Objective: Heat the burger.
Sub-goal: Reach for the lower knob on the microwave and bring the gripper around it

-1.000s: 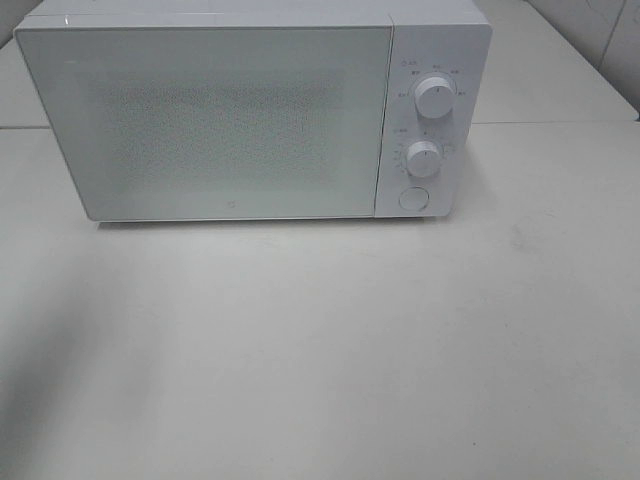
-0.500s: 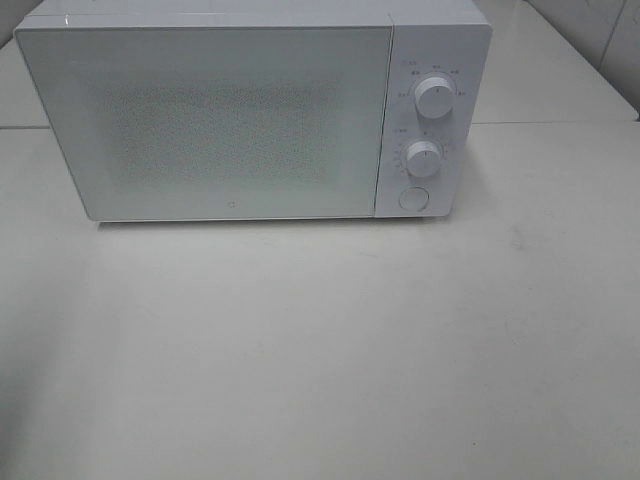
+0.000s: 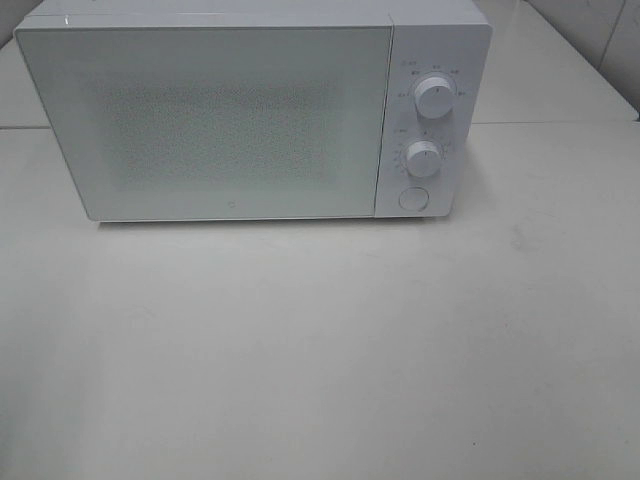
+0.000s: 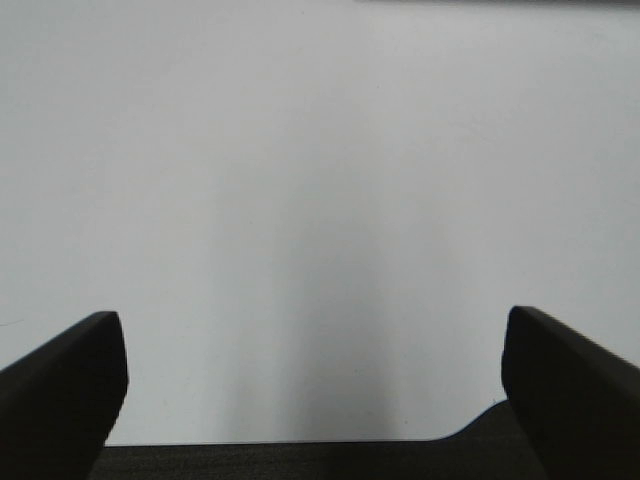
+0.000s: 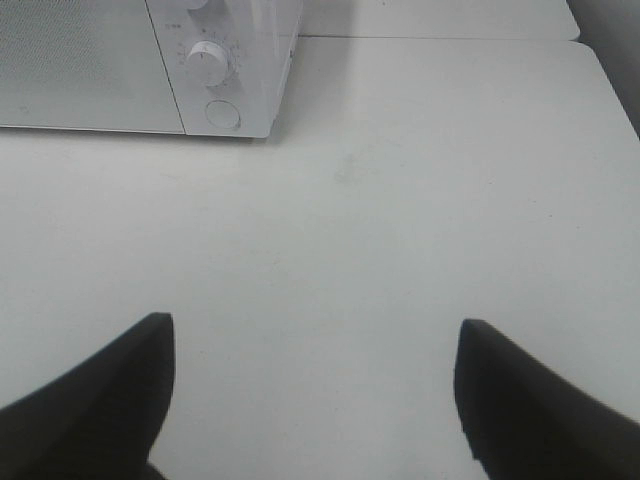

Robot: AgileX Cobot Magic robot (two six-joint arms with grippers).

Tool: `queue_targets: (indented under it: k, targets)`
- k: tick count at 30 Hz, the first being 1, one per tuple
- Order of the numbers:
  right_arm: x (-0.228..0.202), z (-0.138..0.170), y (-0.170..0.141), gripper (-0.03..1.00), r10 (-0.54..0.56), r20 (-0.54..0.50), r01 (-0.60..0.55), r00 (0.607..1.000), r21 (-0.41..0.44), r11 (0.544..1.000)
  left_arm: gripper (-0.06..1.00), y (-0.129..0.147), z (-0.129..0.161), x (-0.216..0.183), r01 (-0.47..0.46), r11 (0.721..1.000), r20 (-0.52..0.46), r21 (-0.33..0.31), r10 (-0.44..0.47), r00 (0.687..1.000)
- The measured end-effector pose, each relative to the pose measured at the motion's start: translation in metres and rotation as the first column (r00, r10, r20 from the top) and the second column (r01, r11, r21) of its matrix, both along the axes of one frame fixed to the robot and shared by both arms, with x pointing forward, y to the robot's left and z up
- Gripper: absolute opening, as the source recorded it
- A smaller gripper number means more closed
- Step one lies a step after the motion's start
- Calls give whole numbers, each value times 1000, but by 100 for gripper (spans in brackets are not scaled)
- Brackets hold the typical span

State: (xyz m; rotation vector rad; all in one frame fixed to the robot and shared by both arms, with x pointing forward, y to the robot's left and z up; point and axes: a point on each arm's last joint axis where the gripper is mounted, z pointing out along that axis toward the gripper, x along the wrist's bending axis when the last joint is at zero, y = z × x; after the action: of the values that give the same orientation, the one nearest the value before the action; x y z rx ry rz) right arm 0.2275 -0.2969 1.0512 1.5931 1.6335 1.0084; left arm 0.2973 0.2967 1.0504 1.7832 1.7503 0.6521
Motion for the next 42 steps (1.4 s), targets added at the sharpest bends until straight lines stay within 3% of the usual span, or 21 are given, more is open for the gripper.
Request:
queue_targets:
  k: [8, 15, 42]
  targets:
    - [0, 0, 0, 76, 0, 0, 0, 1000, 0, 1000, 95, 0, 3, -32, -42, 999, 174, -10, 43, 984]
    - [0, 0, 0, 76, 0, 0, 0, 1000, 0, 1000, 95, -1, 5, -62, -41, 999, 360, -7, 41, 932]
    - [0, 0, 0, 76, 0, 0, 0, 1000, 0, 1000, 95, -1, 5, -63, -41, 999, 367, -8, 41, 929]
